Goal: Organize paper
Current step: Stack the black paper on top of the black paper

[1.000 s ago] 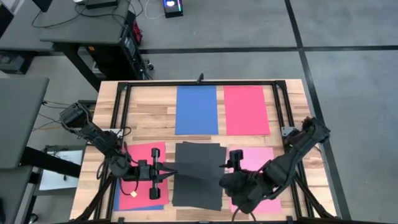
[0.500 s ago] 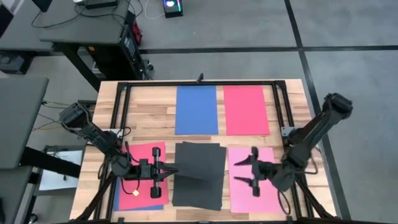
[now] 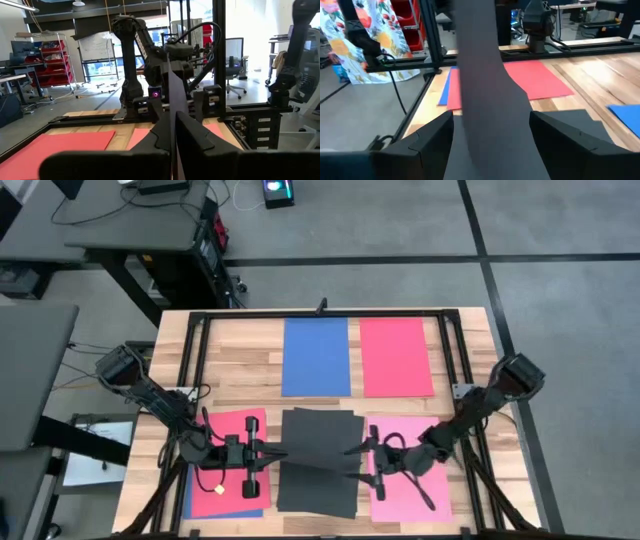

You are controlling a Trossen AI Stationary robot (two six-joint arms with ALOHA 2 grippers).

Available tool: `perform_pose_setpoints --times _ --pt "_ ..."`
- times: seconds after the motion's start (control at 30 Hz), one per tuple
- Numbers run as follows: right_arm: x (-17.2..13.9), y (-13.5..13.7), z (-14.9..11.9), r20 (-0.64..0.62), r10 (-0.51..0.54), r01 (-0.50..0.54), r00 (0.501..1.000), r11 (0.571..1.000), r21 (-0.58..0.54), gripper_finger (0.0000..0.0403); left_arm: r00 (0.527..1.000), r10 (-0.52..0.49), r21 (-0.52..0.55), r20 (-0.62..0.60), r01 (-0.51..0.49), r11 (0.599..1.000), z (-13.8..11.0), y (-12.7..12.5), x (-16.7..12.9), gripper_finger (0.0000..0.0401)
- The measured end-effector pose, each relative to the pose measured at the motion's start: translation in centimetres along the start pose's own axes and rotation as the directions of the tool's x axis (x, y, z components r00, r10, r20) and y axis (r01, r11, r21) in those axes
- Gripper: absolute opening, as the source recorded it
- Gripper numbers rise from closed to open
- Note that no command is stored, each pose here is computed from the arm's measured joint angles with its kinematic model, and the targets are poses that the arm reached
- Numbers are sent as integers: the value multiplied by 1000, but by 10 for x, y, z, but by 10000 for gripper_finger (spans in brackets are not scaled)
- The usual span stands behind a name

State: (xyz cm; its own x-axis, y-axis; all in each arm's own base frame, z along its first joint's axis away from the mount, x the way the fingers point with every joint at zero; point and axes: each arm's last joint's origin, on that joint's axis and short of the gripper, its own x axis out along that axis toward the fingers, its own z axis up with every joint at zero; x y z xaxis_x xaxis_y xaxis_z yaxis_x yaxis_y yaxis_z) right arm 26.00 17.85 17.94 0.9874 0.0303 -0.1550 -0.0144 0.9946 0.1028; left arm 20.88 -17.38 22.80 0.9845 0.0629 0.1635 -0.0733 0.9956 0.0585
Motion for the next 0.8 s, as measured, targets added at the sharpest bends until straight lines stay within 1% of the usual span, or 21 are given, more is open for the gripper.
perform_pose_setpoints --times 0.17,0.27,0.33,0.4,0.47,0.67,0.7,0.8 --pt "23 0 6 4 38 -38 999 999 4 250 1000 0 -2 -3 0 1000 0 0 0 0" --pt "28 -1 10 1 35 -35 999 999 4 248 1000 1 -2 -5 -1 1000 -1 0 0 0" --pt "30 -2 12 -4 27 -27 1000 1000 -3 237 1000 1 -3 -5 -1 1000 -1 0 0 0" --pt "31 -4 12 -1 21 -21 1000 1000 -20 214 1000 -2 -3 -4 2 1000 -1 0 0 0" --pt "31 -4 13 0 20 -20 1000 999 -40 175 1000 -2 -3 -4 2 1000 -1 0 0 0" --pt "31 -3 14 2 22 -22 1000 995 -97 27 1000 -19 -13 2 19 1000 -1 2 3 0" --pt "32 -3 15 5 22 -21 1000 994 -107 14 1000 -29 -19 6 29 999 -1 3 4 0" --pt "34 0 21 14 24 -22 1000 991 -134 7 999 -52 -29 0 52 998 -4 6 8 0"
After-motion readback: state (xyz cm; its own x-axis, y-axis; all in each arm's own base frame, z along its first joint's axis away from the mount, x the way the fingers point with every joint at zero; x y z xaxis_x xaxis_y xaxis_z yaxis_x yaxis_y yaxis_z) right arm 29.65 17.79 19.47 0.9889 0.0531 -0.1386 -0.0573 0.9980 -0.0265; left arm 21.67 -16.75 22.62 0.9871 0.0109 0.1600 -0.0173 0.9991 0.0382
